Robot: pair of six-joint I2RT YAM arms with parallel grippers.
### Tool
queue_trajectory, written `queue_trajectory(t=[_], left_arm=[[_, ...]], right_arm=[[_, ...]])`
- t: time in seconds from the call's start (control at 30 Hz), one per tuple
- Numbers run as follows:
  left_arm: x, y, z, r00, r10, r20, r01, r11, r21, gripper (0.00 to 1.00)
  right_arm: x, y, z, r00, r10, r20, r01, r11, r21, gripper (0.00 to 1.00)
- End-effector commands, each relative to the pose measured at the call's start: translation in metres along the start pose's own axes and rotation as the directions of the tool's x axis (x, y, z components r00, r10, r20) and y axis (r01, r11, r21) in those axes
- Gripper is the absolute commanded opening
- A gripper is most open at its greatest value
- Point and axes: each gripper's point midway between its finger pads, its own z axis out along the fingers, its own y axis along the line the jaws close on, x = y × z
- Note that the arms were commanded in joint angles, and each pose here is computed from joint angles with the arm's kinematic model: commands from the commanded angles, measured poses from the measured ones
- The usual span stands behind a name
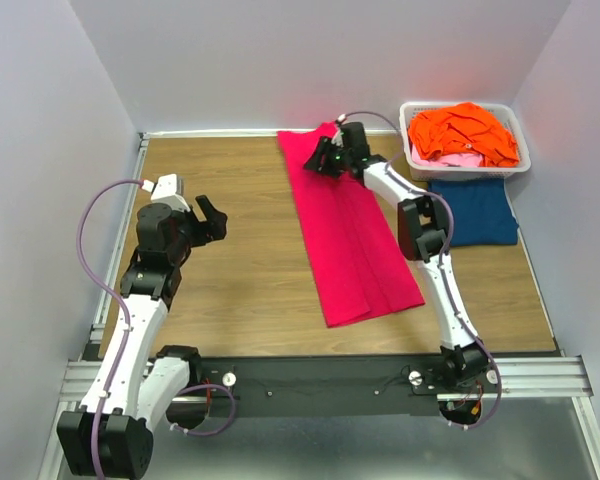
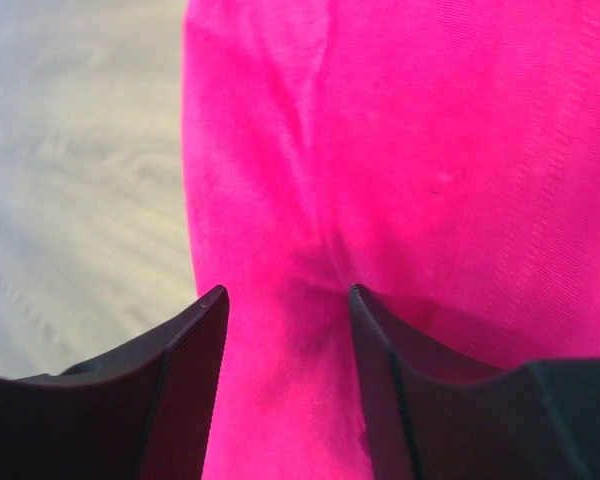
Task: Fold and stack the t-shirts
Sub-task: Fold the tshirt
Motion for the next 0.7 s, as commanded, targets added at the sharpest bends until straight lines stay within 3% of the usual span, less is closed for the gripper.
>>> queue_trajectory(t=[0.0, 0.2, 0.3, 0.4, 0.67], left_arm=[[0.012, -0.013, 0.006, 0.999, 0.01, -0.037, -0.007, 0.997, 0.081, 0.9], [0.036, -0.033, 0.015, 0.993, 0.006, -0.122, 0.01, 0.991, 0.131, 0.9], [0.046, -0.045, 0.015, 0.989, 0.001, -0.151, 0.023, 0.988, 0.154, 0.89], [0.055, -0.053, 0.015, 0.986, -0.006, -0.169, 0.035, 0.985, 0.168, 0.89], [0.086, -0.072, 0.017, 0.967, -0.019, -0.256, 0.071, 0.979, 0.193, 0.87]], right_arm=[[-0.019, -0.022, -0.01, 0.999, -0.026, 0.02, 0.024, 0.997, 0.071, 0.61], [-0.068, 0.039, -0.065, 0.989, -0.119, 0.092, 0.122, 0.992, -0.023, 0.65], [-0.073, 0.048, -0.098, 0.983, -0.154, 0.103, 0.154, 0.988, 0.012, 0.65], [-0.045, 0.044, -0.142, 0.988, -0.15, 0.049, 0.146, 0.987, 0.069, 0.63], [0.126, 0.021, -0.244, 0.959, -0.078, -0.271, 0.123, 0.981, 0.152, 0.44]])
